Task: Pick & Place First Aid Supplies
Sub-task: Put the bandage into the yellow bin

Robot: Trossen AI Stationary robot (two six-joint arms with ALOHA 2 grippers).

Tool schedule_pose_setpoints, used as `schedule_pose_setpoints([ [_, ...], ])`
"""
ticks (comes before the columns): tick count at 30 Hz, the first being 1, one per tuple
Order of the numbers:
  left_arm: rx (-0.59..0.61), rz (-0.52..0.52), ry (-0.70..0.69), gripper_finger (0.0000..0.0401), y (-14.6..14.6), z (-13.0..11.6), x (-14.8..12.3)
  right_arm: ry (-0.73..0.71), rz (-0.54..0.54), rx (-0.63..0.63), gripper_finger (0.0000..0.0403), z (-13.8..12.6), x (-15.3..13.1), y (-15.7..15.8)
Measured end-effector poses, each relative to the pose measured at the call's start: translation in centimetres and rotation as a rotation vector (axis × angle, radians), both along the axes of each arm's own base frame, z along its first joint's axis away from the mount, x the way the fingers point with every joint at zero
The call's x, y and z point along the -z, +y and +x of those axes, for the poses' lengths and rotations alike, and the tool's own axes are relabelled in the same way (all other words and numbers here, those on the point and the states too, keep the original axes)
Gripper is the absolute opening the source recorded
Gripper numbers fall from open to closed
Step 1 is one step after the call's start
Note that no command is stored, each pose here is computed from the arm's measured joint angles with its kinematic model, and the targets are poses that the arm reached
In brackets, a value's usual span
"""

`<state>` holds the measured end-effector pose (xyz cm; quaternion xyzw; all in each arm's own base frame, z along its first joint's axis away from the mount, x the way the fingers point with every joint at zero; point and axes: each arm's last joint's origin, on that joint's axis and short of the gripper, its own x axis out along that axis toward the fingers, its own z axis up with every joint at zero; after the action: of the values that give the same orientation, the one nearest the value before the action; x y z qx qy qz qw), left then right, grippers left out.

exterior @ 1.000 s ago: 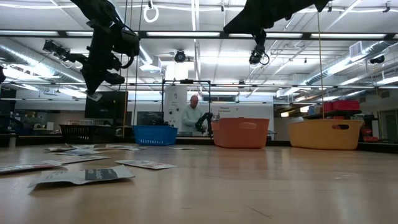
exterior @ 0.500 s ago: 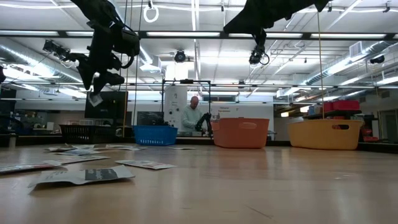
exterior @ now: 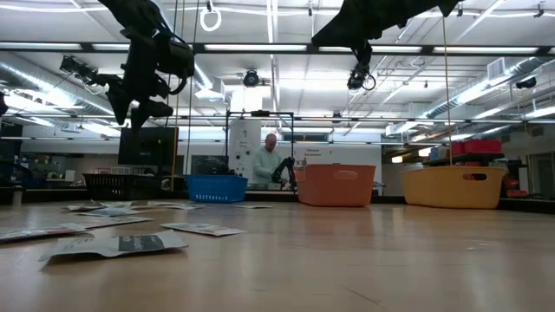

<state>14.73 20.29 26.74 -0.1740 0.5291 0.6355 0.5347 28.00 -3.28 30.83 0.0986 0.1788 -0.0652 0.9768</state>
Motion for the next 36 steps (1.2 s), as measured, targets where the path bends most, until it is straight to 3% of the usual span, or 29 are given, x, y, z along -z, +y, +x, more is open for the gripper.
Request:
schedule_pose_setpoints([
  [5, 0.055, -0.046, -0.081, 0.0204, -1.0, 0.3, -1.3, 0.0, 0.0, 0.0, 0.0002, 0.0, 0.0, 0.0],
  [11, 0.172, -0.017, -0.217, 0.0204, -4.0, 0.7, -3.9, 0.007, 0.001, 0.0, 0.0008, 0.0, 0.1, 0.0],
  [23, 0.545, -0.035, -0.542, 0.0204, -11.6, 1.7, -7.6, 0.01, 0.001, -0.001, 0.0013, 0.0, 0.1, 0.0],
  [31, 0.814, -0.079, -0.567, 0.0204, -15.9, 2.5, -8.2, 0.003, 0.073, 0.025, 0.0013, 0.0, 0.1, 0.1],
  [36, 0.885, -0.113, -0.608, 0.0204, -17.9, 3.6, -6.6, 0.003, 0.072, 0.002, 0.0013, 0.0, 0.1, 0.7],
])
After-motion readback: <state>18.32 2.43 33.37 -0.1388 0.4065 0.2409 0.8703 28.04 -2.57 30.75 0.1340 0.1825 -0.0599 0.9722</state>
